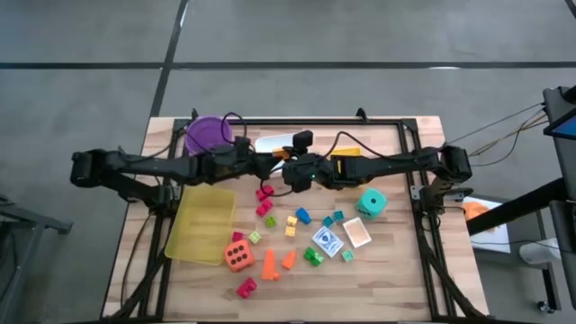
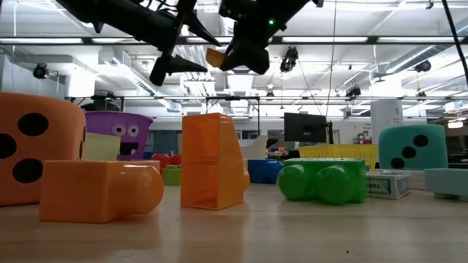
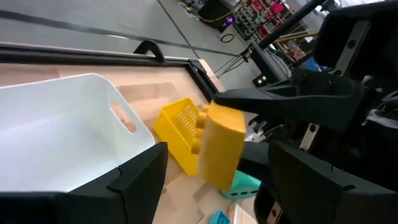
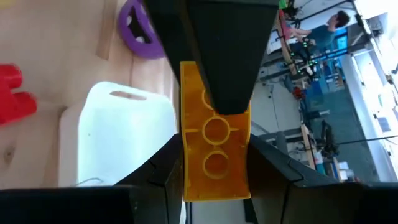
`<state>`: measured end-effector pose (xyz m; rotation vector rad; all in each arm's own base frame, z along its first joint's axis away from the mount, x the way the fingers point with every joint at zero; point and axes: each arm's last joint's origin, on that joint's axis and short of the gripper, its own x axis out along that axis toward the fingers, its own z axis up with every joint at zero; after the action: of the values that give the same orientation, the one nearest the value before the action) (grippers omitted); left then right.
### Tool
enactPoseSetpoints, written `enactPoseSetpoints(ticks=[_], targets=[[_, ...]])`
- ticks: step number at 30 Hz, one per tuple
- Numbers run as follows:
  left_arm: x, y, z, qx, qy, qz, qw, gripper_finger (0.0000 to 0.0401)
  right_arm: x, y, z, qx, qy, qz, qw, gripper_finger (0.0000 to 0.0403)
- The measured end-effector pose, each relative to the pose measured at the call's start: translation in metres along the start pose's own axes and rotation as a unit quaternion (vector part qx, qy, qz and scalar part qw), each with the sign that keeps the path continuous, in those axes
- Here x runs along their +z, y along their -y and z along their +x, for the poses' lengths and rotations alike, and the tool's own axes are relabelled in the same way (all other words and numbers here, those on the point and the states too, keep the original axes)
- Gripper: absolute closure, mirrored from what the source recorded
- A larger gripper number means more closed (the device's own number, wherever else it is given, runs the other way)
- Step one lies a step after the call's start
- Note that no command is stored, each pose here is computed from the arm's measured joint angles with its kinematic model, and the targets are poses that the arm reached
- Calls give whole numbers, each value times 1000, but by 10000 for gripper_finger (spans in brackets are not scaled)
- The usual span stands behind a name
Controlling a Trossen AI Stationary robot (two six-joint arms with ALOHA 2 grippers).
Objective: Pick & Place Toys
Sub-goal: Put the yellow game piece into the light yellow bin
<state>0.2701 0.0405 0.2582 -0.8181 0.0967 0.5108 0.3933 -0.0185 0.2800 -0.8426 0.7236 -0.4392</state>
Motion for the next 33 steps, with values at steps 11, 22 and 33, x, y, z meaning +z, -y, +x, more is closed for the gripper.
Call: enactPoseSetpoints(ticks=[11,22,33], targets=[[1,-1,5,-10,16,22,1000,171,4,-1,-2,17,29,4,999,278],[0,-1,5,-12,14,49,999,314,6,0,-2,10,37,11,999,278],[0,-1,5,-18,5,59,998,317,6,-1,-3,15,39,13,999,213]])
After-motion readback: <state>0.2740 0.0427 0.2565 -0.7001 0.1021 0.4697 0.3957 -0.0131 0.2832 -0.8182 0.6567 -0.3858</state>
